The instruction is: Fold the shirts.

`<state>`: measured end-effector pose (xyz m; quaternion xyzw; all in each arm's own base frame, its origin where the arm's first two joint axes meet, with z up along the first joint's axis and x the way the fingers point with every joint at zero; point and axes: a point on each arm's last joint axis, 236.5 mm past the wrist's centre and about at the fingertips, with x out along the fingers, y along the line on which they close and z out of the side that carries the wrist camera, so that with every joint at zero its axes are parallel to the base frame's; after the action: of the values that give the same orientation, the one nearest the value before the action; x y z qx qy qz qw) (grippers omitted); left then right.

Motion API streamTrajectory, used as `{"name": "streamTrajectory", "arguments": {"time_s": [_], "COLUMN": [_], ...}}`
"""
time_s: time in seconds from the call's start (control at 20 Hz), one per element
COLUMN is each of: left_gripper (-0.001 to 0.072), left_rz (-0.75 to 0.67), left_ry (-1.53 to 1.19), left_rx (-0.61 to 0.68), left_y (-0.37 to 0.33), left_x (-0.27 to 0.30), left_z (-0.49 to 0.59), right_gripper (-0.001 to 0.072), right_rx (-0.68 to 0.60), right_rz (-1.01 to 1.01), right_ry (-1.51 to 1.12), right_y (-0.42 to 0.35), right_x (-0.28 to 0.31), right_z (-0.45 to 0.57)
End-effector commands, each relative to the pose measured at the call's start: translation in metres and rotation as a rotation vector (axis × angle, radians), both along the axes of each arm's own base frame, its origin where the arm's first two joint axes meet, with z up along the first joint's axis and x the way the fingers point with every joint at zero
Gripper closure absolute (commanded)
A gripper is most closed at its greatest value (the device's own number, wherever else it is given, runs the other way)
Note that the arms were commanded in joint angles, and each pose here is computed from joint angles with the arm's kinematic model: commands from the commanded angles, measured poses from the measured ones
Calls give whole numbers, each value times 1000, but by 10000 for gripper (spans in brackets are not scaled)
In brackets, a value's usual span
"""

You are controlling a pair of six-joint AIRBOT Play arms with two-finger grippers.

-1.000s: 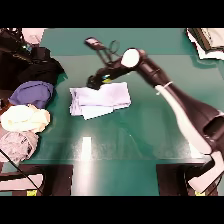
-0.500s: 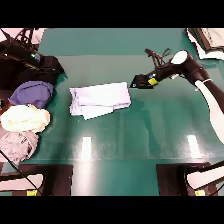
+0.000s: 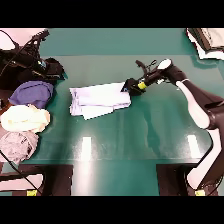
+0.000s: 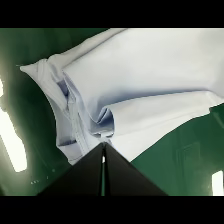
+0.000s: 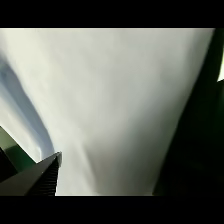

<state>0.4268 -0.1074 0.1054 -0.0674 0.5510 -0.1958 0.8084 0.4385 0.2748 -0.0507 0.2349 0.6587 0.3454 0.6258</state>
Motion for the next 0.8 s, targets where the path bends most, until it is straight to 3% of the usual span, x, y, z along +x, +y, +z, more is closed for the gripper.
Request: {"name": "streamTrajectory", "arguments": {"time_s": [0.0,0.15,0.3,0.45,0.6,0.75], "left_gripper": [676,676,676,676,676,676], "left_rz": [-13,-21,-25,-38,-38,-38], "left_ry": [14,20,18,13,14,15], "left_rx": [1,4,5,9,9,9], "left_y": [0,-1,-1,-1,-1,-1], "left_x": [-4,-6,-6,-6,-6,-7], "left_z": [-3,-3,-3,-3,-3,-3], "right_gripper": [149,698,700,701,701,701], "right_rx": [17,27,17,-110,-243,-288], "right_rz": [73,114,144,74,-99,-357], "right_ry": [57,0,-93,-266,-351,-333], "right_y": [29,39,27,-27,-117,-224], "right_x": [-12,-11,-5,30,57,52], "right_z": [-17,-16,4,42,80,99]}}
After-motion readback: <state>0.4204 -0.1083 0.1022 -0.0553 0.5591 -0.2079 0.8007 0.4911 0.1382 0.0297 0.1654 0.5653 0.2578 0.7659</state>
